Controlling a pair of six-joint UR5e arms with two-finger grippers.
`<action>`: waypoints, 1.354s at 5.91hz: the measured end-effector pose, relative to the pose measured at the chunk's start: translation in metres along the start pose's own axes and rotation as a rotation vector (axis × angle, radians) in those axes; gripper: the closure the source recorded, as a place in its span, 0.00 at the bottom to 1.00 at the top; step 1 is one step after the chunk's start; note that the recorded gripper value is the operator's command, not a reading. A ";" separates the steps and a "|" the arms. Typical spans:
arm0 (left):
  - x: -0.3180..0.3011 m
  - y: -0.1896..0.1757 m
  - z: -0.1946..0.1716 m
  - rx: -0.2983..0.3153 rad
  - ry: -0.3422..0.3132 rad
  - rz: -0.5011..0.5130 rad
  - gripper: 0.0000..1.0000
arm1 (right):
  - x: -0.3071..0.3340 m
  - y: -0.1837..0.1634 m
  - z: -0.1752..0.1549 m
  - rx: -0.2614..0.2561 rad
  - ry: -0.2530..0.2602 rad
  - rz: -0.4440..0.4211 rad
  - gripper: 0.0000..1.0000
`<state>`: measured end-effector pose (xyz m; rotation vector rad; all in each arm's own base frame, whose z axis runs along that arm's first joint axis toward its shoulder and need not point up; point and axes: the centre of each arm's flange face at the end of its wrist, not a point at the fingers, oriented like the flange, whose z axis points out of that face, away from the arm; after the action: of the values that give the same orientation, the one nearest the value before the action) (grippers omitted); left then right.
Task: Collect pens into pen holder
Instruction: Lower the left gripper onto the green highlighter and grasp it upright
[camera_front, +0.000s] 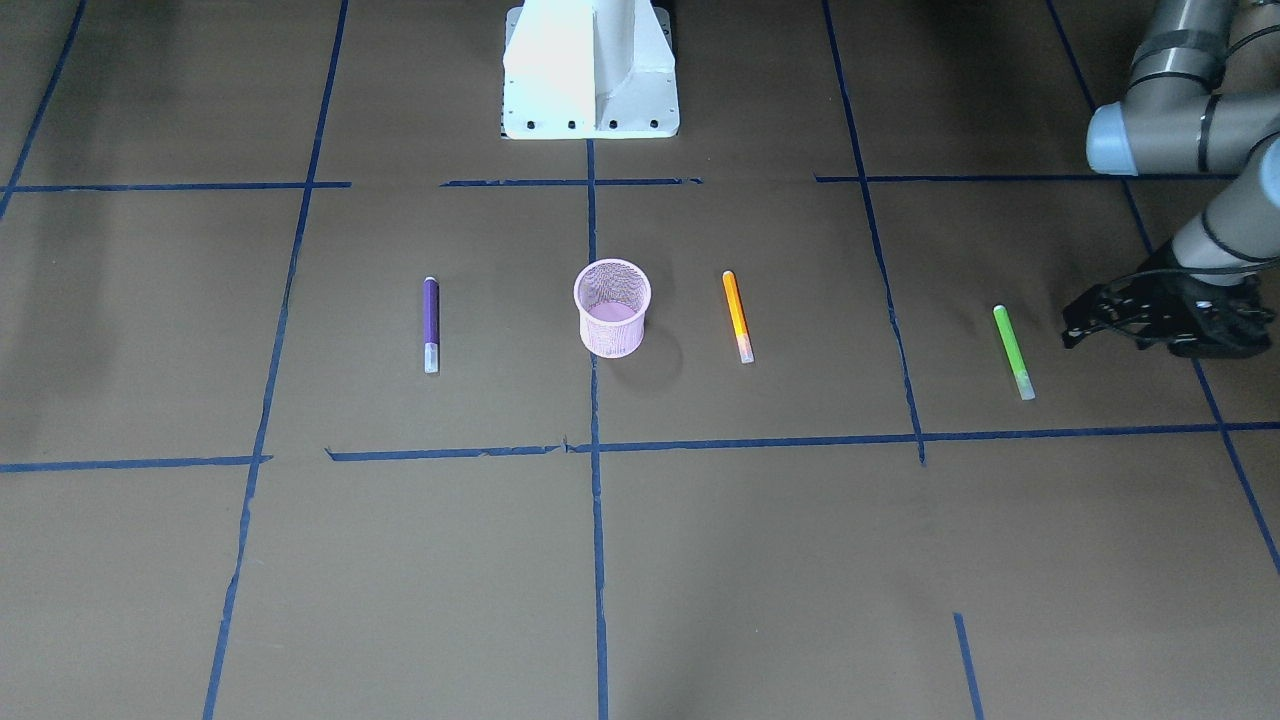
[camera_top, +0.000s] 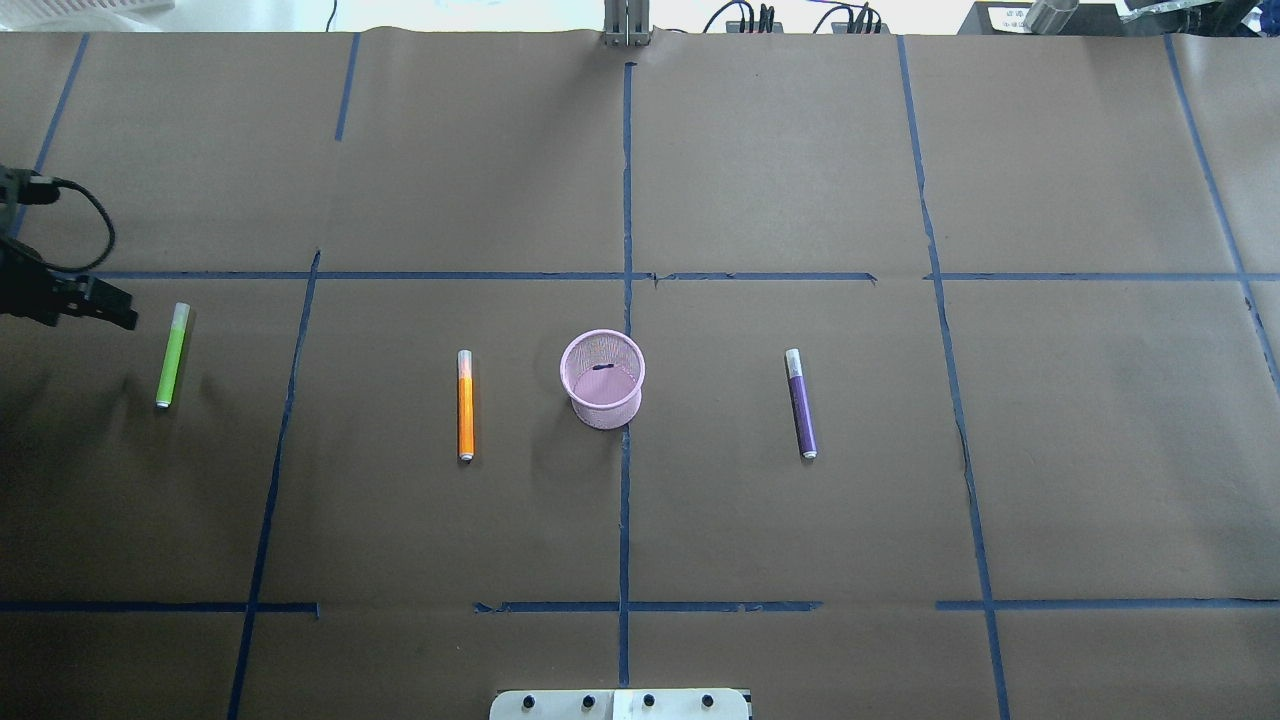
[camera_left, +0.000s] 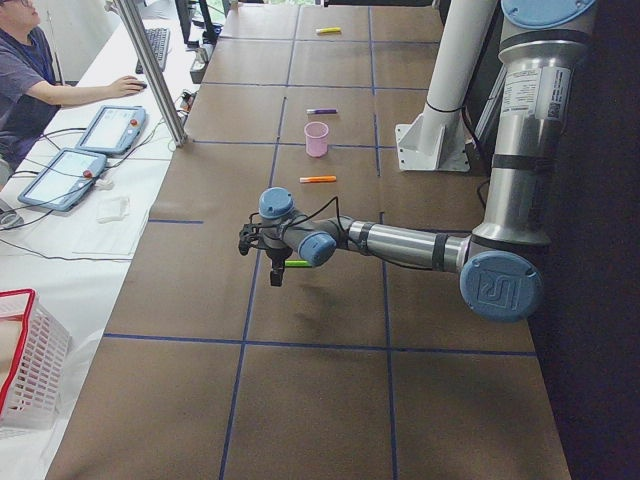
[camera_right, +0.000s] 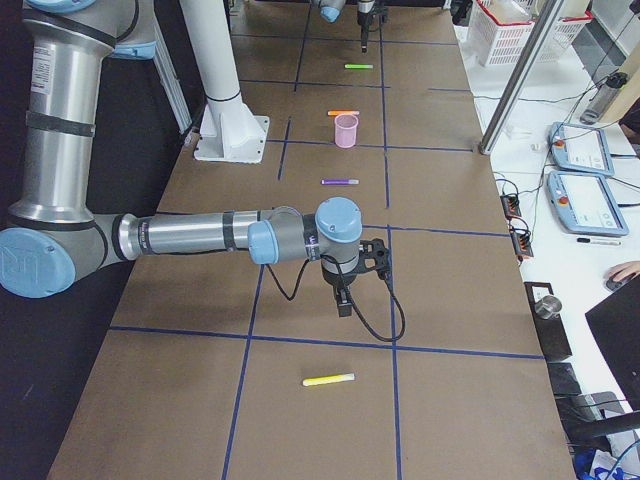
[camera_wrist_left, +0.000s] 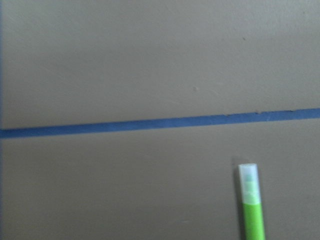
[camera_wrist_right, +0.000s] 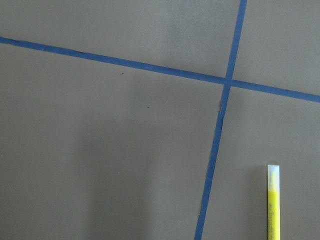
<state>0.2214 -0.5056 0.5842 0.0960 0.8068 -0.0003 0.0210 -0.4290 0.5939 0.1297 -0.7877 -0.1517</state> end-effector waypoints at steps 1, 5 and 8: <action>0.019 0.006 0.017 0.006 -0.004 0.001 0.16 | 0.000 0.000 0.000 0.000 0.000 0.000 0.00; 0.041 0.005 0.035 0.001 -0.014 0.011 0.51 | 0.001 0.001 0.000 -0.001 -0.002 0.003 0.00; 0.044 0.001 0.037 0.000 -0.013 0.011 1.00 | 0.002 0.002 0.001 -0.003 -0.003 0.005 0.00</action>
<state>0.2789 -0.5060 0.5776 0.1003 0.7933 0.0091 0.0215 -0.4274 0.5960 0.1243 -0.7905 -0.1487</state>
